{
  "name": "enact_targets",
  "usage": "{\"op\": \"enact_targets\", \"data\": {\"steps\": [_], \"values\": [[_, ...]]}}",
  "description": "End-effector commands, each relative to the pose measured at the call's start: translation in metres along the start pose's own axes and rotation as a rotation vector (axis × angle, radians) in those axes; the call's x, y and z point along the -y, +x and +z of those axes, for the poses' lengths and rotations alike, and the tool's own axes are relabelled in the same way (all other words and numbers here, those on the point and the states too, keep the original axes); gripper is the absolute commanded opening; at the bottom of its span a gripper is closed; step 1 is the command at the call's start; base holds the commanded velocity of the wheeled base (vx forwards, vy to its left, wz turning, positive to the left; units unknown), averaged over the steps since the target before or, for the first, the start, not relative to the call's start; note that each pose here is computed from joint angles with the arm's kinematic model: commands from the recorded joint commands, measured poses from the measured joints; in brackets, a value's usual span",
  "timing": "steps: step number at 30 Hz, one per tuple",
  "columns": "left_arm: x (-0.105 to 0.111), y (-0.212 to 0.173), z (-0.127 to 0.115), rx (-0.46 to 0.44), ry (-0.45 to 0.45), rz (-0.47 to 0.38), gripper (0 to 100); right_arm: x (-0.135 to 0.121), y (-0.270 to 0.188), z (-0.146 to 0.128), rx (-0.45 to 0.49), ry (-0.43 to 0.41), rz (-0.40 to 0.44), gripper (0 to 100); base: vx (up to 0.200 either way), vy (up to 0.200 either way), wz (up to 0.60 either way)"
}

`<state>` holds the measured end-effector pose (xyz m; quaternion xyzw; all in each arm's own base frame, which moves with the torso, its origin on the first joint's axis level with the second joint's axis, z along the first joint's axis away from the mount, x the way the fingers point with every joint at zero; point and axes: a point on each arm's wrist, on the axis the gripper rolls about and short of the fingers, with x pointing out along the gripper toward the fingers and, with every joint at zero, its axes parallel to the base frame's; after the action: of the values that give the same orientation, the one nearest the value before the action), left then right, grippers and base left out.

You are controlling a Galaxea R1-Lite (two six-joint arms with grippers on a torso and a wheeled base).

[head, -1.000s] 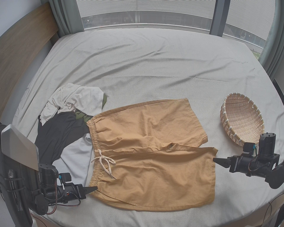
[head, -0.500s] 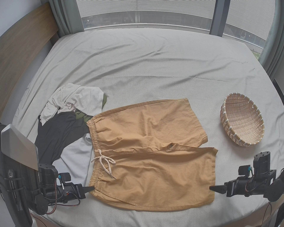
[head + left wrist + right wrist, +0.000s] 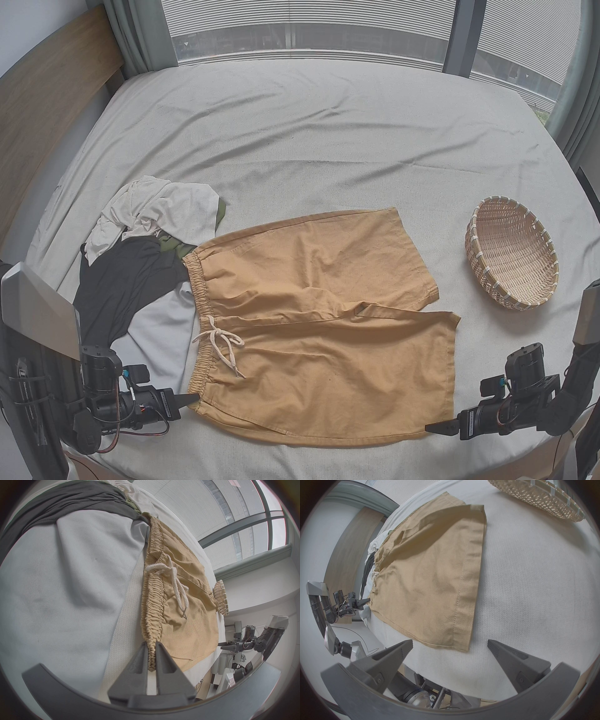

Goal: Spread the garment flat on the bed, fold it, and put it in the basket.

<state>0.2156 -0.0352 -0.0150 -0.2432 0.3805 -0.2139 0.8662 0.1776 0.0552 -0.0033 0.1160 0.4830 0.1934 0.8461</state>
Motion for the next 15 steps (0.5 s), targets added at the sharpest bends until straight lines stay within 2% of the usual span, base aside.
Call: {"op": "enact_targets", "data": {"steps": [1, 3, 4, 15], "values": [[0.0005, -0.003, -0.0027, -0.009, -0.006, 0.005, 0, 0.0071, 0.0145, -0.012, -0.08, 0.026, -0.019, 100, 0.0, 0.0, 0.0], [0.0007, -0.0031, -0.0025, -0.007, -0.005, 0.004, 0, 0.0073, 0.0184, -0.0126, -0.081, 0.022, -0.016, 100, 0.0, 0.0, 0.0], [0.0007, -0.0031, -0.0025, -0.007, -0.005, 0.004, 0, 0.0069, 0.0193, -0.0125, -0.079, 0.018, -0.013, 0, 0.0, 0.0, 0.0], [0.0007, -0.0031, -0.0025, -0.007, -0.007, 0.004, 0, 0.0041, 0.0147, -0.0086, -0.047, 0.017, -0.007, 0, 0.0, 0.0, 0.0]]}}
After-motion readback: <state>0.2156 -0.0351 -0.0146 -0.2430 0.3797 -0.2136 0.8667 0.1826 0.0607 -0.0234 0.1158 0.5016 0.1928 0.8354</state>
